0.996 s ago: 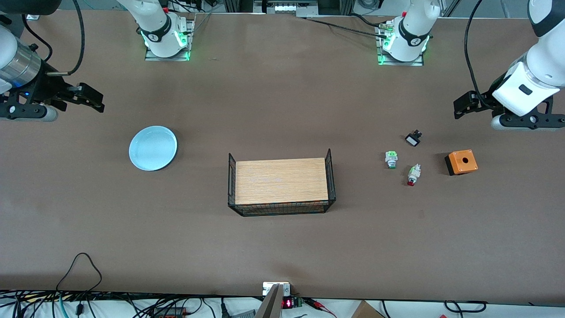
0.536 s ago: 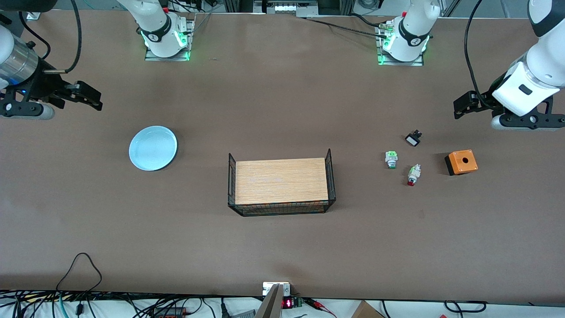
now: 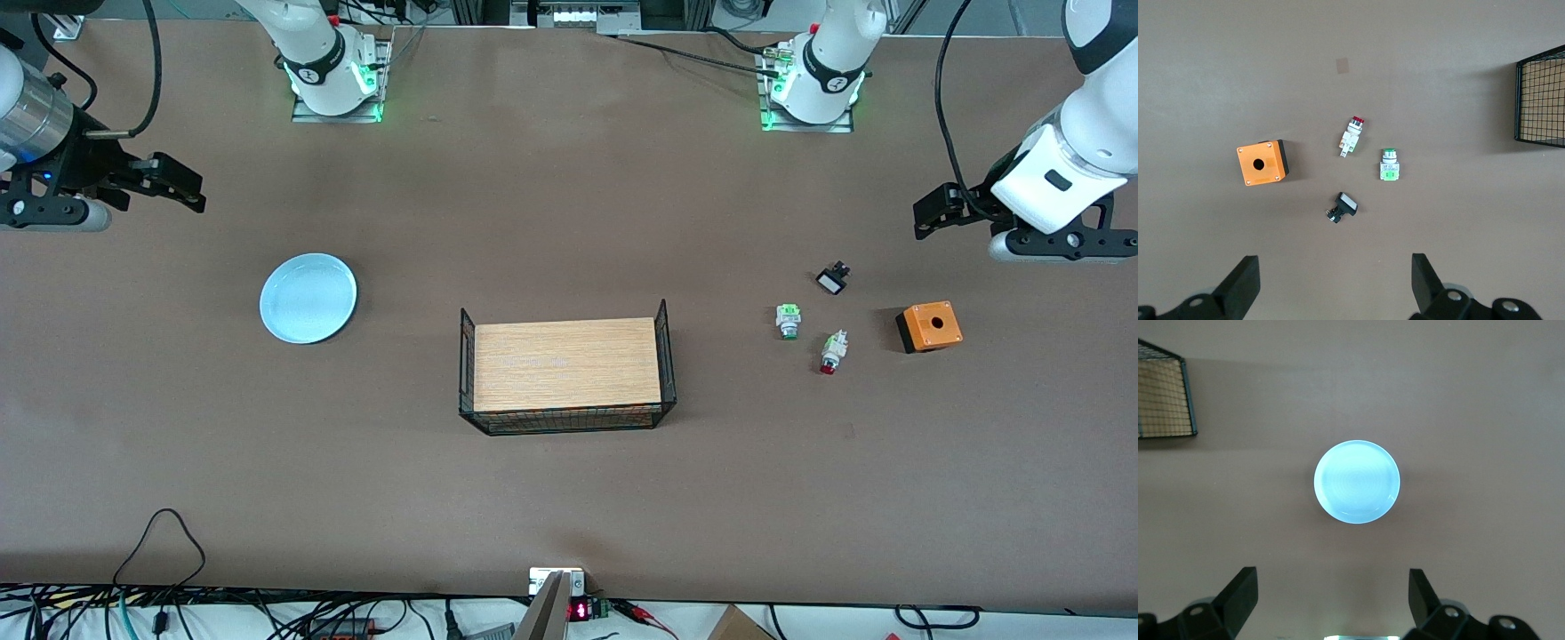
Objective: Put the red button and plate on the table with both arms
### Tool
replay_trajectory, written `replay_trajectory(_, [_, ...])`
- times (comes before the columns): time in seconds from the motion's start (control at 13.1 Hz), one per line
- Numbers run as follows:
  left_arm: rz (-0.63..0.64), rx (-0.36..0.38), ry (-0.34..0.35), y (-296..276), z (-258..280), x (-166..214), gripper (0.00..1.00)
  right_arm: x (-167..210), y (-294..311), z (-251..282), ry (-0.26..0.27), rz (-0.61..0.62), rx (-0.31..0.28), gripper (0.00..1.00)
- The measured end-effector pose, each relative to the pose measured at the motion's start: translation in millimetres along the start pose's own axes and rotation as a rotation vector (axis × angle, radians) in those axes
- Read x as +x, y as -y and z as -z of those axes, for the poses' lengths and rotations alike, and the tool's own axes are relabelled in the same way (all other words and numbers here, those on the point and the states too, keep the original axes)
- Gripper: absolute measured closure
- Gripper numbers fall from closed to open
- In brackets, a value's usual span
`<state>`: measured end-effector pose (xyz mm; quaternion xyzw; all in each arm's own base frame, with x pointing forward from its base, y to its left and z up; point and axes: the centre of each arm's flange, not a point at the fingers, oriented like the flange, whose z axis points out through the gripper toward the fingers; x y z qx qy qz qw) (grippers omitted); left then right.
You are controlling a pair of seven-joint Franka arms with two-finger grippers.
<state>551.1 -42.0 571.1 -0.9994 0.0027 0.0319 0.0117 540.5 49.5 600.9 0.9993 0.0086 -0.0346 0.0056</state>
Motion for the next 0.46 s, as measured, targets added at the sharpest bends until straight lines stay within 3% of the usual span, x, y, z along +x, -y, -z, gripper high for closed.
replay_trajectory(0.46, [0.000, 0.000, 0.000, 0, 0, 0, 0.00, -6, 4, 22, -0.045, 0.067, -0.001, 0.00])
